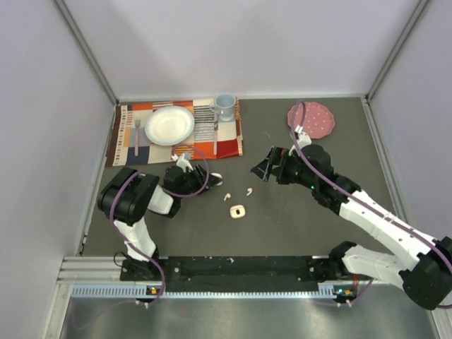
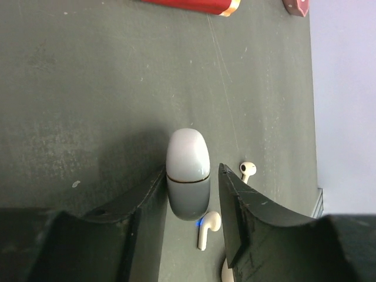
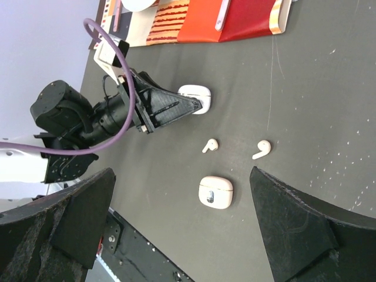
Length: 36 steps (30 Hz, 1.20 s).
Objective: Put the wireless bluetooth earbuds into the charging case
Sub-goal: Place the charging case with the earbuds at the center of the board.
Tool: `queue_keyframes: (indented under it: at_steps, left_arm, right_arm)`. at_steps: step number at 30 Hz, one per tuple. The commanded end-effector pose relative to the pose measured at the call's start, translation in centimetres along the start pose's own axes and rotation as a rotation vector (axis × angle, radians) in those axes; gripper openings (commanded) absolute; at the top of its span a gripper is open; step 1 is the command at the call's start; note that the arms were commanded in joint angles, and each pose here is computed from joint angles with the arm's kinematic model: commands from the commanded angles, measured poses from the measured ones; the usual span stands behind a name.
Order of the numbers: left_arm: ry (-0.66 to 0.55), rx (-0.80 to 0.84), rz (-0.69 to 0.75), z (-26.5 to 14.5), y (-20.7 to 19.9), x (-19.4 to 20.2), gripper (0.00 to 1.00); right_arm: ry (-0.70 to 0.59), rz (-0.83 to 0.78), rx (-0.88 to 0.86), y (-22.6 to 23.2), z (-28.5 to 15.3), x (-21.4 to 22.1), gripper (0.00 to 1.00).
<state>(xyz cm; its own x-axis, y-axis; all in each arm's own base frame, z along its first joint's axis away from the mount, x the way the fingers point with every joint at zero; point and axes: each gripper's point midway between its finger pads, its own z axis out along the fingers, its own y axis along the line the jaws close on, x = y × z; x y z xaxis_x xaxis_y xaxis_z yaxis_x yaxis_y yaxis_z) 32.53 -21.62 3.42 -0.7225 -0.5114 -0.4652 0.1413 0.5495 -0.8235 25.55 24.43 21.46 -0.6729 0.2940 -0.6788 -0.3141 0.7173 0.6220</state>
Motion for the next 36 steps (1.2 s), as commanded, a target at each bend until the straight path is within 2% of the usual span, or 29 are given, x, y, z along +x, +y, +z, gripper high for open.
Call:
queue_keyframes:
  at_steps: [1,10,27,31,36]
  left_arm:
    - [-0.008,-0.062,0.042,-0.2,0.7,-0.7,0.45]
    - [-0.007,-0.104,0.065,-0.7,1.3,-0.9,0.48]
    - [-0.073,-0.208,0.218,-3.6,0.3,-3.6,0.55]
    - [-0.078,-0.217,0.314,-4.6,-1.3,-5.2,0.57]
    - [-0.139,-0.172,0.393,-6.7,-4.7,-7.1,0.60]
  right_arm:
    - [-0.036,-0.003,-0.033,0.7,-0.4,-0.7,0.99]
    - [-0.037,-0.006,-0.030,0.5,-0.5,-0.6,0.99]
    - [0.001,-0.019,-0.002,-0.5,0.3,0.5,0.99]
    - [0.018,-0.023,0.025,-1.3,1.1,0.9,0.99]
    - [0.056,-0.035,0.016,-1.1,2.0,1.3,0.99]
